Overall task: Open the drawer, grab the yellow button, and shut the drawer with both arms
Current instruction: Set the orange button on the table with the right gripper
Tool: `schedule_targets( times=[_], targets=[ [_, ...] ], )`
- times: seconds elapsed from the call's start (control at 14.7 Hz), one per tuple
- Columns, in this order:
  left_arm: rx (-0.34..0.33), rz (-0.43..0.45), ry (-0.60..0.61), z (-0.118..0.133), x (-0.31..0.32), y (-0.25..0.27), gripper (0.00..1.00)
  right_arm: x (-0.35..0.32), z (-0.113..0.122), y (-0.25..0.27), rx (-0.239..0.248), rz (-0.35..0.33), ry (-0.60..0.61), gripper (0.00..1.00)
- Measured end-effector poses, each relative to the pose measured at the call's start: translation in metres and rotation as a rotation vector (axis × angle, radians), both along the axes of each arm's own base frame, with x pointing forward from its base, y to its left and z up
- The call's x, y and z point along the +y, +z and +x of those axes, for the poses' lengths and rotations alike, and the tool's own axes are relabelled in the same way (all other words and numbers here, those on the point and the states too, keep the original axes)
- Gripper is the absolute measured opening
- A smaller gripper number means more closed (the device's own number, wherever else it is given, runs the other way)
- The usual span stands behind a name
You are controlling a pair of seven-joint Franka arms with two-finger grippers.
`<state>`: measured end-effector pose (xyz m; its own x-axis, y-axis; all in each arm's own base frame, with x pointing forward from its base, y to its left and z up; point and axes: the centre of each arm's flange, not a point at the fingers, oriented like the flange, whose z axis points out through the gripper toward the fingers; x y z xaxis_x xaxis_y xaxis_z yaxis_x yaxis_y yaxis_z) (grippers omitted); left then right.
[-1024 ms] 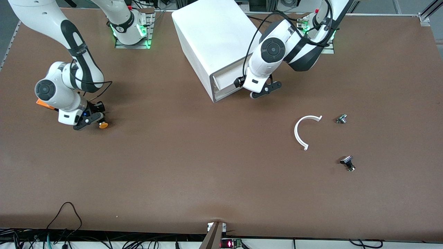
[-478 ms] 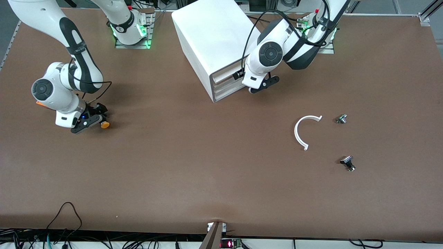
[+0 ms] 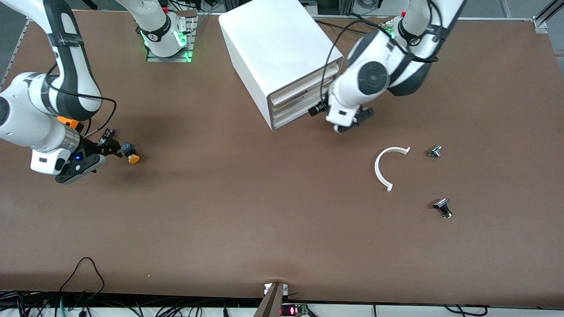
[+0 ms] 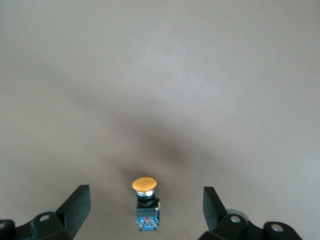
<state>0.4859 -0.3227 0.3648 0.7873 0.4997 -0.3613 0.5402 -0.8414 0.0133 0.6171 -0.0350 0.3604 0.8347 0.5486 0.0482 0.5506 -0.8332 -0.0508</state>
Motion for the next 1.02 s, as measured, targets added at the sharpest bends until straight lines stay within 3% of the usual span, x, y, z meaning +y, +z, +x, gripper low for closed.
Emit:
schedule_targets(
  times=[0.27,0.55,0.82,1.02],
  targets=[
    [-0.072,-0.038,-0.056,0.052,0.077,0.04,1.0,0.027,0.019,0.049,-0.011,0.059,-0.059,1.0],
    [-0.144,0.046,-0.198,0.06,0.13,0.09,1.0,0.052,0.025,0.102,0.02,0.069,-0.082,1.0],
    [-0.23,0.044,-0.427,0.063,0.171,0.143,1.0,0.037,0.016,0.146,0.076,-0.007,-0.062,1.0],
    [-0.292,0.09,-0.62,0.064,0.208,0.168,1.0,0.04,0.002,0.172,0.115,-0.062,-0.112,1.0]
  ],
)
